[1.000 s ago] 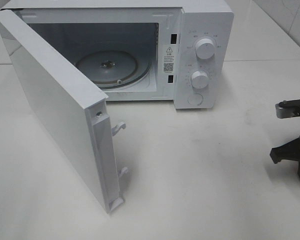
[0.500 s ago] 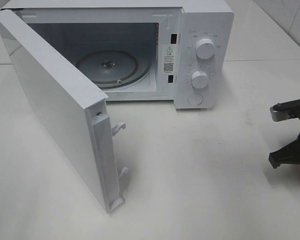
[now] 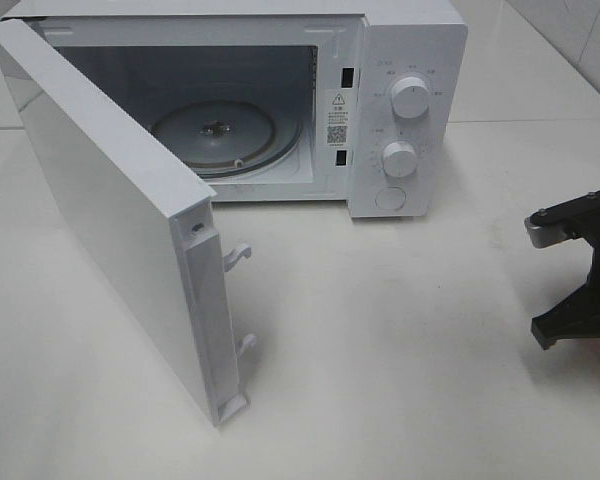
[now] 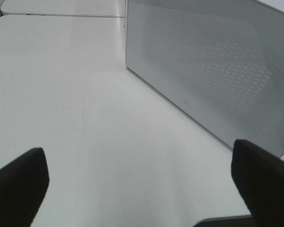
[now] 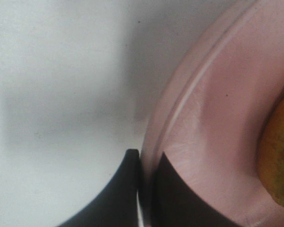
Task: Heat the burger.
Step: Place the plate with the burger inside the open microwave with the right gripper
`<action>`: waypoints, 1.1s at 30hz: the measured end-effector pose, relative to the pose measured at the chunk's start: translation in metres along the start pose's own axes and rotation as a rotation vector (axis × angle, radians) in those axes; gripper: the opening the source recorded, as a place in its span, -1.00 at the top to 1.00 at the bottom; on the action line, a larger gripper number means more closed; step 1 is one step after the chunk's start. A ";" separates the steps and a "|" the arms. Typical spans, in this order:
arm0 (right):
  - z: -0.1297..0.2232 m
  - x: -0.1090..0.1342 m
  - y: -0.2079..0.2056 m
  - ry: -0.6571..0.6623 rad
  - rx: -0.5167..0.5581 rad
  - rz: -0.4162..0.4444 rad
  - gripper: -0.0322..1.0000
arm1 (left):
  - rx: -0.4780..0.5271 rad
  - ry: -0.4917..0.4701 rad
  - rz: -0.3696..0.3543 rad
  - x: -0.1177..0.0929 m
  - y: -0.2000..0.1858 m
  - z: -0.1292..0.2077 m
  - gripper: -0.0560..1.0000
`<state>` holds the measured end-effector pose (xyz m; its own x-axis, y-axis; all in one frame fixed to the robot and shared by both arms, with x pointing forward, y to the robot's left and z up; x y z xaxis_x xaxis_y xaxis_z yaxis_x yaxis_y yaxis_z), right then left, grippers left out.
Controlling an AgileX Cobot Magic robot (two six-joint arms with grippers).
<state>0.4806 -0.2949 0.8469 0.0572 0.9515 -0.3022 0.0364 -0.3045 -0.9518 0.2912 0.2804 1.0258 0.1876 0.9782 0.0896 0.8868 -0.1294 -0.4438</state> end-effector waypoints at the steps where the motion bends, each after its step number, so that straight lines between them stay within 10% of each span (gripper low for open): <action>1: 0.000 0.000 0.000 0.000 0.000 0.000 0.89 | 0.000 0.000 0.000 0.000 0.000 0.000 -0.97; 33: 0.046 0.013 -0.066 -0.207 -0.166 0.090 0.89 | 0.000 0.000 0.000 0.000 0.000 0.000 -0.97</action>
<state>0.4329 -0.2605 0.9030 -0.1365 0.9039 -0.4055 0.2041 -0.3749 -0.9043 0.2912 0.2804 1.0258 0.1876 0.9782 0.0896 0.8868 -0.1294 -0.4438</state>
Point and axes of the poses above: a point on each arm's last joint axis where the gripper is mounted, y pointing out along that axis toward the gripper, x along the wrist's bending axis when the last joint is at zero, z = x × y, the point moved 7 cm from there along y, pointing out along that axis toward the gripper, and after that the axes turned 11 degrees about y, right-handed, at the moved point
